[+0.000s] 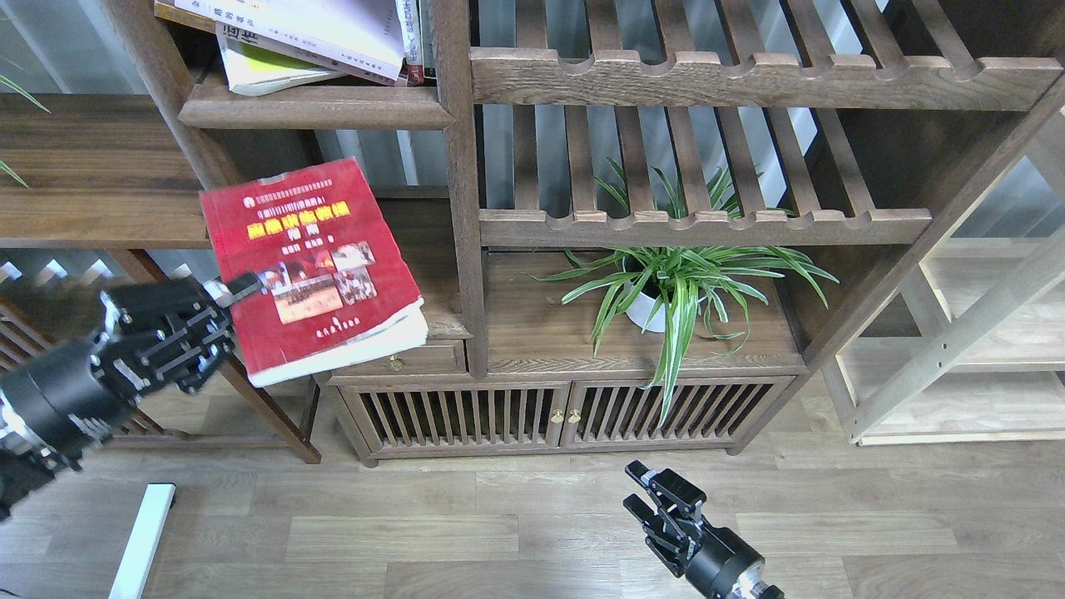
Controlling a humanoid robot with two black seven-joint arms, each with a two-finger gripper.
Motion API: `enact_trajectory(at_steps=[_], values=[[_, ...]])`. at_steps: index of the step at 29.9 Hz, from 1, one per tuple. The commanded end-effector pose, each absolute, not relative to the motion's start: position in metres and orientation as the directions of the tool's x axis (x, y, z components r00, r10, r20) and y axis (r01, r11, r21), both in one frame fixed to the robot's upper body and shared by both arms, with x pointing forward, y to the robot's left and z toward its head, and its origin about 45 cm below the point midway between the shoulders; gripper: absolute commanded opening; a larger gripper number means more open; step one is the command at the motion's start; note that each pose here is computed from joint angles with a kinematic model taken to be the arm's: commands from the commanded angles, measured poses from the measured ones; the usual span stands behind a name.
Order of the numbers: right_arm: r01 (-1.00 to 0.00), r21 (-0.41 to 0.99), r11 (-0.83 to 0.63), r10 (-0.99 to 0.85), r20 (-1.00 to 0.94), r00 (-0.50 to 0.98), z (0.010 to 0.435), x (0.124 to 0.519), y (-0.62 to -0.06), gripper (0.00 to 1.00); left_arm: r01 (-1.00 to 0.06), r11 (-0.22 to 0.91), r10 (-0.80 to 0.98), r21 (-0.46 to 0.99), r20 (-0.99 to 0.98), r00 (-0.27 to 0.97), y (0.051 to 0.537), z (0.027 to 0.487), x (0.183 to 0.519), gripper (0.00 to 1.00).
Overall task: Organize books on shelf
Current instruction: 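Lift the red book with the left gripper onto the top shelf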
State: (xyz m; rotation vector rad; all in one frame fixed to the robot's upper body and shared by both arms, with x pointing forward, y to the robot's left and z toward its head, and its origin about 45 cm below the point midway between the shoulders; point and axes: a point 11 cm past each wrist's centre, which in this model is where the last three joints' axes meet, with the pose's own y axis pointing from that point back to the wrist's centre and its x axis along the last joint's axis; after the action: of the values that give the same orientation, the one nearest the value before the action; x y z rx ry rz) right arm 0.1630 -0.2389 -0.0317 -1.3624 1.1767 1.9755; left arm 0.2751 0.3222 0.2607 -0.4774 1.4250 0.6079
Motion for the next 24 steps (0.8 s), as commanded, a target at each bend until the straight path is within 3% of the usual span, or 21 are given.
enact_trajectory(at_steps=[1, 12, 24], values=[[-0.76, 0.393, -0.518, -0.096, -0.909, -0.405, -0.032, 0.161, -0.245, 0.68, -0.651, 0.757, 0.133, 0.044, -0.987, 0.088, 0.331, 0.286, 0.285, 0.08], [-0.769, 0.386, -0.509, -0.089, -0.912, -0.4, -0.03, 0.163, -0.248, 0.68, -0.656, 0.755, 0.226, 0.022, -0.947, 0.229, 0.345, 0.35, 0.304, 0.08], [-0.783, 0.378, -0.494, -0.075, -0.916, -0.395, -0.027, 0.166, -0.255, 0.68, -0.581, 0.802, 0.227, -0.136, -0.832, 0.507, 0.32, 0.443, 0.328, 0.05]])
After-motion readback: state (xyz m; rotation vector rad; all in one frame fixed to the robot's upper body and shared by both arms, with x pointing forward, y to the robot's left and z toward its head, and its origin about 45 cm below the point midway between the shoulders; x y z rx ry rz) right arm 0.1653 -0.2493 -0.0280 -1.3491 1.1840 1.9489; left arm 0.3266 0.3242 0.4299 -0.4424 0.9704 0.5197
